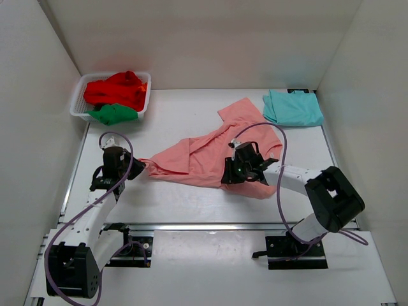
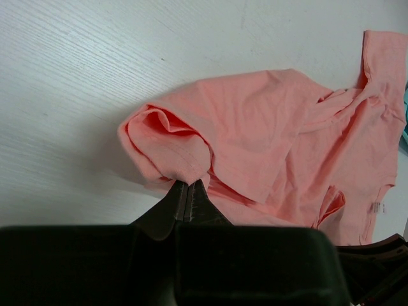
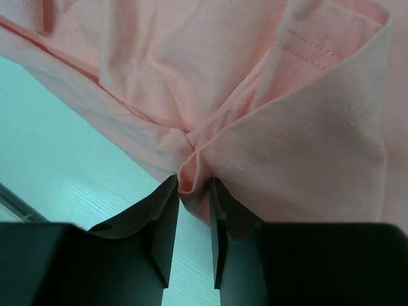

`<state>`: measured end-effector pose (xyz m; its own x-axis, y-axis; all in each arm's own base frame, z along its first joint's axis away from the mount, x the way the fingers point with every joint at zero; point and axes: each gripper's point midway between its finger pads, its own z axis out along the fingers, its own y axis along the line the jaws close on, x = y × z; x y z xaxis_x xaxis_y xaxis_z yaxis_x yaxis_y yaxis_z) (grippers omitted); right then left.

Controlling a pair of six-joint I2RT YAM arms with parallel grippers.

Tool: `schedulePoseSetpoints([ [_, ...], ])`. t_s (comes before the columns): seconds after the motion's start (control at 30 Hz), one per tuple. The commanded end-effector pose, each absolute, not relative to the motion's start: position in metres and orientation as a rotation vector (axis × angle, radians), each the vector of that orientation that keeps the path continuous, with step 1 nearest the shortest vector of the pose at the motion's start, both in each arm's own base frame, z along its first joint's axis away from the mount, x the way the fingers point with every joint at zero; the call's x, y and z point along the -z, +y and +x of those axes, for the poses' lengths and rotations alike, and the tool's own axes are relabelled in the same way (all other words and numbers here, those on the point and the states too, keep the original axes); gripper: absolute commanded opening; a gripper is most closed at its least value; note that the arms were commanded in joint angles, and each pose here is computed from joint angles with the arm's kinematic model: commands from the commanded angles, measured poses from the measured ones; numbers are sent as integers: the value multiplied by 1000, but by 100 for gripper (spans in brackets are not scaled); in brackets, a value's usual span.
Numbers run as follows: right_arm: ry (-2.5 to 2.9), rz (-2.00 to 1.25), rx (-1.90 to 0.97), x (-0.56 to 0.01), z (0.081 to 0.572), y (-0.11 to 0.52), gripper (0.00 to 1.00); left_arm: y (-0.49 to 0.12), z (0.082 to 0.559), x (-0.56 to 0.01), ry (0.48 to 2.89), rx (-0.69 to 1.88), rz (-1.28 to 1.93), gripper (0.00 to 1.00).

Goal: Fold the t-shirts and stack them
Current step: Flatten out the tshirt

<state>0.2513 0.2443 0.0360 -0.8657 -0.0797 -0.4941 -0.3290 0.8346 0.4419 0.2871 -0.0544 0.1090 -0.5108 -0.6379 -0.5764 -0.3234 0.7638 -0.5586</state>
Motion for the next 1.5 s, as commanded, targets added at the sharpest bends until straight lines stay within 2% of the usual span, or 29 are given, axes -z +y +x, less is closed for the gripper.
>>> schedulePoseSetpoints([
  [0.0,2442,-276,-810,-61,266,251,22,-57,291,-122,2101,517,-694,0],
  [0.27,2395,-209,-918,-69,270,240,18,-59,290,-121,2103,523,-688,0],
  [0.37,2408,-220,-904,-66,267,239,13,-58,289,-119,2108,519,-695,0],
  [0.43,2400,-219,-904,-68,269,238,3,-57,288,-118,2106,518,-701,0],
  [0.63,2401,-245,-913,-71,265,239,0,-58,288,-120,2107,524,-690,0],
  [0.73,2330,-285,-764,-121,286,221,1,-61,299,-141,2076,559,-656,0],
  [0.83,2152,-241,-688,-197,306,194,1,-68,307,-169,2022,621,-633,0],
  [0.93,2066,-198,-631,-238,307,171,0,-72,309,-183,2002,649,-630,0],
  [1.13,2018,-112,-506,-267,298,131,0,-83,306,-208,1947,728,-584,0],
  [1.27,2088,-63,-531,-241,293,117,0,-85,305,-211,1962,720,-572,0],
  [1.47,2345,-64,-543,-135,272,121,0,-85,296,-171,2061,675,-600,0],
])
